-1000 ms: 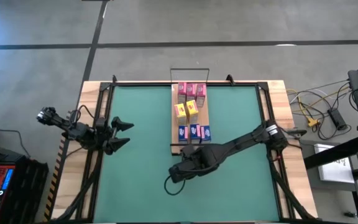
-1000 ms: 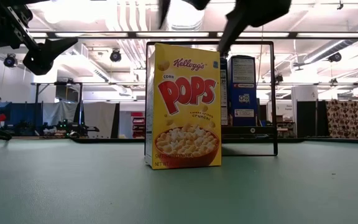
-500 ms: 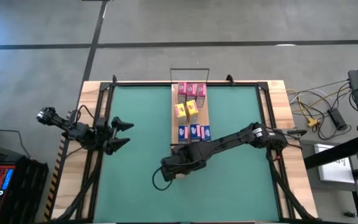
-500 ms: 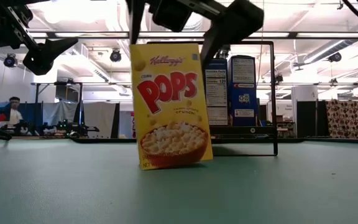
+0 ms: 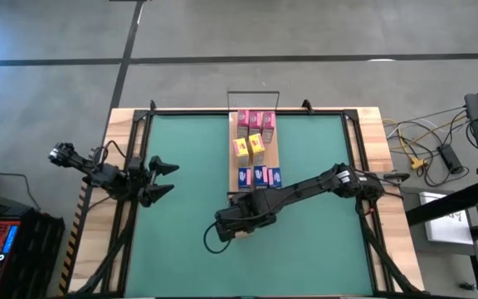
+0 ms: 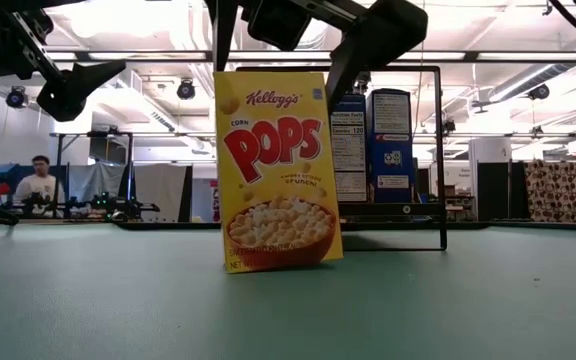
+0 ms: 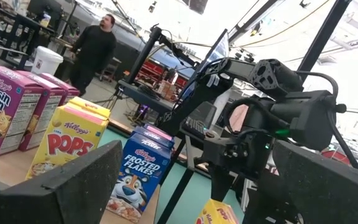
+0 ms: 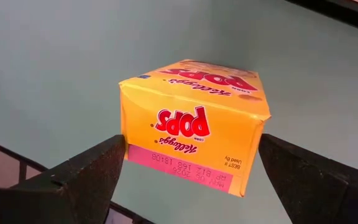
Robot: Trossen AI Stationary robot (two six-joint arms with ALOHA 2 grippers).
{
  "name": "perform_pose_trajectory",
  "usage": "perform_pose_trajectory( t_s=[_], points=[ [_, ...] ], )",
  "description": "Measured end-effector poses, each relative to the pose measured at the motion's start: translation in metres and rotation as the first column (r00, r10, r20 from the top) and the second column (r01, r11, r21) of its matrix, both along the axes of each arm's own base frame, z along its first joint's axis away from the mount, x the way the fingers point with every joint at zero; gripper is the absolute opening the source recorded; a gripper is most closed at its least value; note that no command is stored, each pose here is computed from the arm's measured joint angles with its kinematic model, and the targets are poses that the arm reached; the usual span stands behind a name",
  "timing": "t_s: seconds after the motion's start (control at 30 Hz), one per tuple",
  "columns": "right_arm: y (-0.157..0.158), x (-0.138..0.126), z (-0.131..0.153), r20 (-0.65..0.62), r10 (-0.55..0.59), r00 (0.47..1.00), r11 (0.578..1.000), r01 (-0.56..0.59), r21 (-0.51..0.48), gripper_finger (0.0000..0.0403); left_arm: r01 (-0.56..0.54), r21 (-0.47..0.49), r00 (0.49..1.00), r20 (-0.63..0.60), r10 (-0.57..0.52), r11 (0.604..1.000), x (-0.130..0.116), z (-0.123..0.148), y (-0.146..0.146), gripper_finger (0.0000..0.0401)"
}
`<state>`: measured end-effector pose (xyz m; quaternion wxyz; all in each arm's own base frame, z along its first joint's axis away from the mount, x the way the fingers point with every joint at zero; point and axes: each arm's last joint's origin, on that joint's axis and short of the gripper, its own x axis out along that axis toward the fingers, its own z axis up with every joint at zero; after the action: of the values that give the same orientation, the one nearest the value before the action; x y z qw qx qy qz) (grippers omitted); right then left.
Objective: Stack cereal on shelf
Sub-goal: Put the yellow cereal box on the shelf
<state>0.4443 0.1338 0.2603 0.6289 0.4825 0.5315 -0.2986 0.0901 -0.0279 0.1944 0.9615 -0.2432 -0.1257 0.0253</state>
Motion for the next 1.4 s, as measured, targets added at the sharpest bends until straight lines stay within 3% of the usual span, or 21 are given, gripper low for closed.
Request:
perform_pose_trajectory(
  t_s=[0.77, 1.4],
  points=[
    [0.000, 0.003, 0.008, 0.069, 0.015, 0.998, 0.999, -0.017, 0.036, 0.0358, 0.000, 0.002, 1.000, -0.005, 0.000, 1.000, 0.000, 0.000, 0.000, 0.0398],
    [-0.005, 0.007, -0.021, 0.067, -0.016, 0.998, 1.000, 0.016, 0.004, 0.0359, 0.000, 0.002, 1.000, -0.005, 0.000, 1.000, 0.000, 0.000, 0.000, 0.0398]
  ],
)
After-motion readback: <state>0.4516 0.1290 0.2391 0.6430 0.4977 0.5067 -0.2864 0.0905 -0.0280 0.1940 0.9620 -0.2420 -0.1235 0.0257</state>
